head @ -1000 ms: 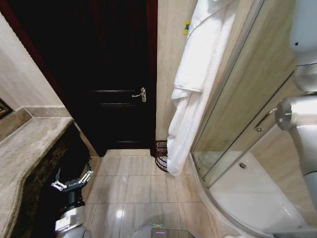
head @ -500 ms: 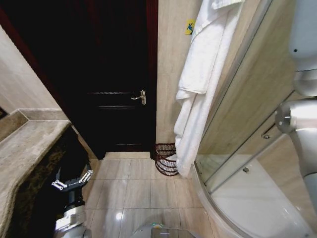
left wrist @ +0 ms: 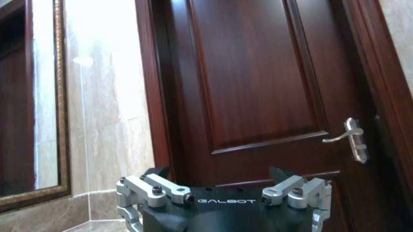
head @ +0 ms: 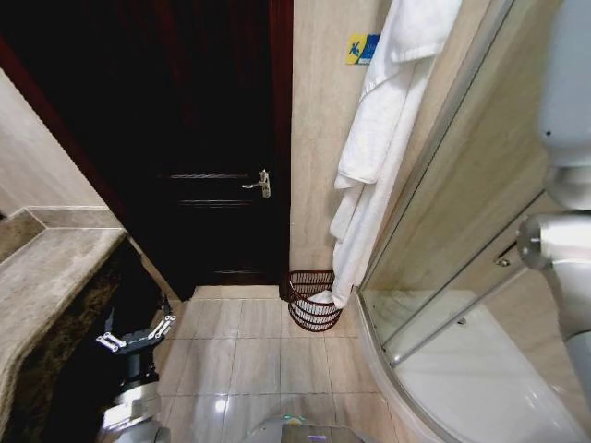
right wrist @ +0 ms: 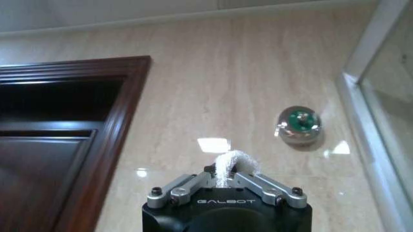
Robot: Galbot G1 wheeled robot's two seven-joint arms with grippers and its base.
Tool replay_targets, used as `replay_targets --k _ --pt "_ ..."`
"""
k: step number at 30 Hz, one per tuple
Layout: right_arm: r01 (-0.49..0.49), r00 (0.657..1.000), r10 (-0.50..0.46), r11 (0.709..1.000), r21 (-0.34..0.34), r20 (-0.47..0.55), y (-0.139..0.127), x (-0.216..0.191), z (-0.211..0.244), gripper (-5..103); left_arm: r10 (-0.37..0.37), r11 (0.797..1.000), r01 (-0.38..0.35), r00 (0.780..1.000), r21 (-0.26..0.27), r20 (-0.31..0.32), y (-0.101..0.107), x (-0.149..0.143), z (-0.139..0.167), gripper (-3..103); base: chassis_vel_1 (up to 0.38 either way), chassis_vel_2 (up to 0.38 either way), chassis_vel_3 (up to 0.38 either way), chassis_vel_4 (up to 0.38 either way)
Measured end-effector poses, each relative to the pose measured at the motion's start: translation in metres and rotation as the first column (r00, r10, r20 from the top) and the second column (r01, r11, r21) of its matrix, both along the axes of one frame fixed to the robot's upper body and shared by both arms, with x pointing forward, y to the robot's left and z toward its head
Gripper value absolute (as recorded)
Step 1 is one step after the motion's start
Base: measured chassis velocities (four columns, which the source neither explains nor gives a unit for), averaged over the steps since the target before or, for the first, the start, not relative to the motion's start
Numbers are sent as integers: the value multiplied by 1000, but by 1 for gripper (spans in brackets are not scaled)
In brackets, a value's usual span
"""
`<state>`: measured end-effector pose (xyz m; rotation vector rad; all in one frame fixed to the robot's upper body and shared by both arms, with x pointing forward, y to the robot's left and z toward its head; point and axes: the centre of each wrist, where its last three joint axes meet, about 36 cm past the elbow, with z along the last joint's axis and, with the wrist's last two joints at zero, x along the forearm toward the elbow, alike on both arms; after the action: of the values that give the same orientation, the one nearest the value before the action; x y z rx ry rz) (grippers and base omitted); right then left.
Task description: Discard the used towel into the hamper.
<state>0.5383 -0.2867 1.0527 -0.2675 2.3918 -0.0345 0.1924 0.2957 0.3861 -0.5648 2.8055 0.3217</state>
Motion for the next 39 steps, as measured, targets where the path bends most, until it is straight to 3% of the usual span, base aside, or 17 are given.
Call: replay_targets --k 14,23,39 --pt "48 996 -49 999 16 76 -17 -14 69 2 -29 1000 29 1000 11 5 -11 8 5 100 0 0 0 0" --pt "93 992 -93 996 3 86 -32 -18 76 2 -28 1000 28 1000 11 2 -11 6 2 100 0 0 0 0" --pt "-13 996 11 1000 23 91 12 -11 74 2 -19 1000 19 1000 2 5 -9 6 0 100 0 0 0 0"
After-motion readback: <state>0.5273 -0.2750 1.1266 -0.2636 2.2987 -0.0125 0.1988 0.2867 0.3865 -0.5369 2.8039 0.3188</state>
